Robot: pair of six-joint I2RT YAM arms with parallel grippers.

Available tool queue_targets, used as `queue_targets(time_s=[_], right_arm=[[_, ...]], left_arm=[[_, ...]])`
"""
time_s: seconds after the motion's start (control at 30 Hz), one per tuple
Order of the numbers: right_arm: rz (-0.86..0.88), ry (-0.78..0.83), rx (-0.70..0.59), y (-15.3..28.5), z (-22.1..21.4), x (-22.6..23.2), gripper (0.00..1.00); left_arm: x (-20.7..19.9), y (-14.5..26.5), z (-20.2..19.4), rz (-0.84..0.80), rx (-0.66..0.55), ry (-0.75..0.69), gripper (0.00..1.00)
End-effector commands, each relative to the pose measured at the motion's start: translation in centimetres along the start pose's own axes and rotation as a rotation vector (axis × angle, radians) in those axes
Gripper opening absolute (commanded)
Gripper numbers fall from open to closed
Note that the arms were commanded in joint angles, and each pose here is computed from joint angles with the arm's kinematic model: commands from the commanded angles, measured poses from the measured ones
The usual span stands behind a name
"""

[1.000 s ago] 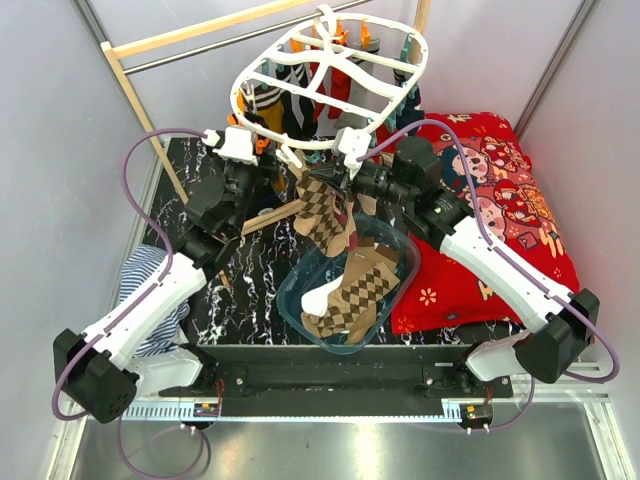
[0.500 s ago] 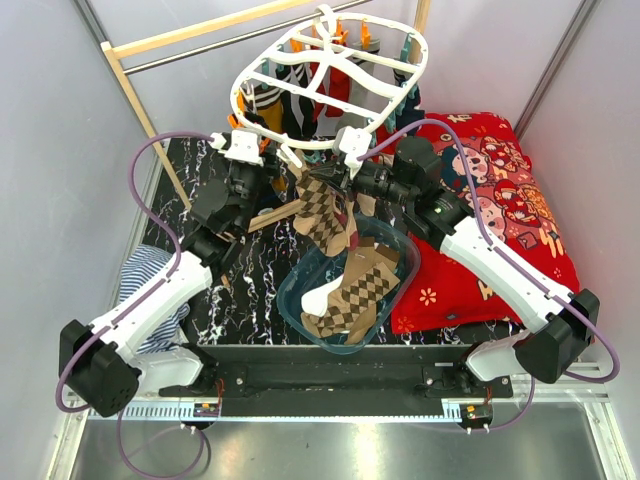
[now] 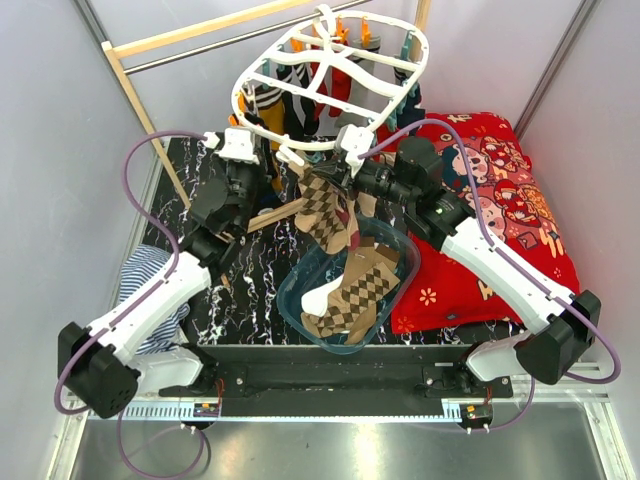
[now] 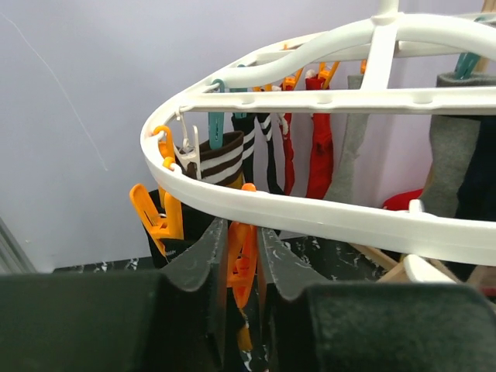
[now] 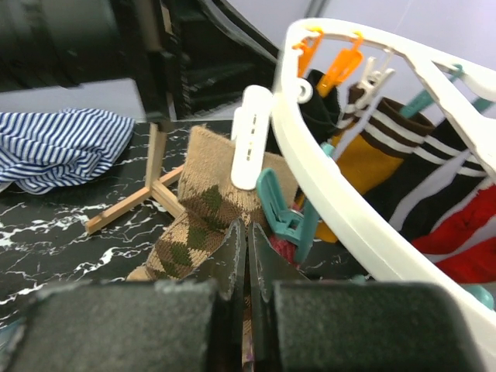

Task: Clip the socks to the hanger
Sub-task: Open the clamp at the hanger, then pick up the sock from the bin.

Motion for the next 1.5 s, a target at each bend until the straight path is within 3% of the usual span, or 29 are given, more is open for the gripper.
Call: queue_targets(time_s=[0.0, 0.33, 0.53, 0.63, 0.77, 0.9, 1.0, 1.27, 1.47], right_arm=[[-0.136, 0.015, -0.014, 1.2, 1.4, -2.3, 0.00], [-0.400, -0.042, 0.147, 2.2, -1.8, -5.7, 0.01], [-0.484, -0.069, 0.229, 3.0, -3.9, -7.4, 0.03], [-0.496, -0.076, 0.240, 3.7, -3.6, -7.4, 0.10], [-0.483, -0.144, 0.253, 5.4, -2.6, -6.3, 0.28], [-0.534, -0.285, 0.256, 7.8, -1.9, -5.0, 0.45], [-0.541, -0.419, 0.273, 10.2, -1.8, -2.9, 0.51], [-0.497, -0.802, 0.513, 14.0, -7.6, 5.2, 0.53], [-0.617, -1.035, 0.703, 15.0, -13.0, 8.8, 0.52]], left_arm=[[0.0, 0.8, 3.8, 0.016, -0.028, 0.105, 0.12], [-0.6, 2.1, 3.3, 0.021, 0.176, 0.229, 0.05], [-1.3, 2.7, 3.8, 0.010, 0.220, 0.331, 0.05], [-1.7, 2.6, 4.0, 0.009, 0.228, 0.386, 0.05], [-2.4, 2.3, 3.9, 0.003, 0.243, 0.463, 0.04], [-3.2, 2.0, 3.8, -0.005, 0.259, 0.501, 0.02], [-3.7, 1.9, 3.8, -0.009, 0.271, 0.521, 0.01], [-4.2, 2.0, 4.0, 0.010, 0.276, 0.534, 0.00], [-4.0, 2.1, 4.4, 0.024, 0.269, 0.532, 0.00]])
Point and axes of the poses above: each gripper's point midway between its finger pads, its own y axis back along the fingers, its own x axis along the line the jaws close on, z = x × y, the point moved 4 cm from there along y, back along the fingers, and after that the axes turned 10 degrees about y, right-handed, at the moved point
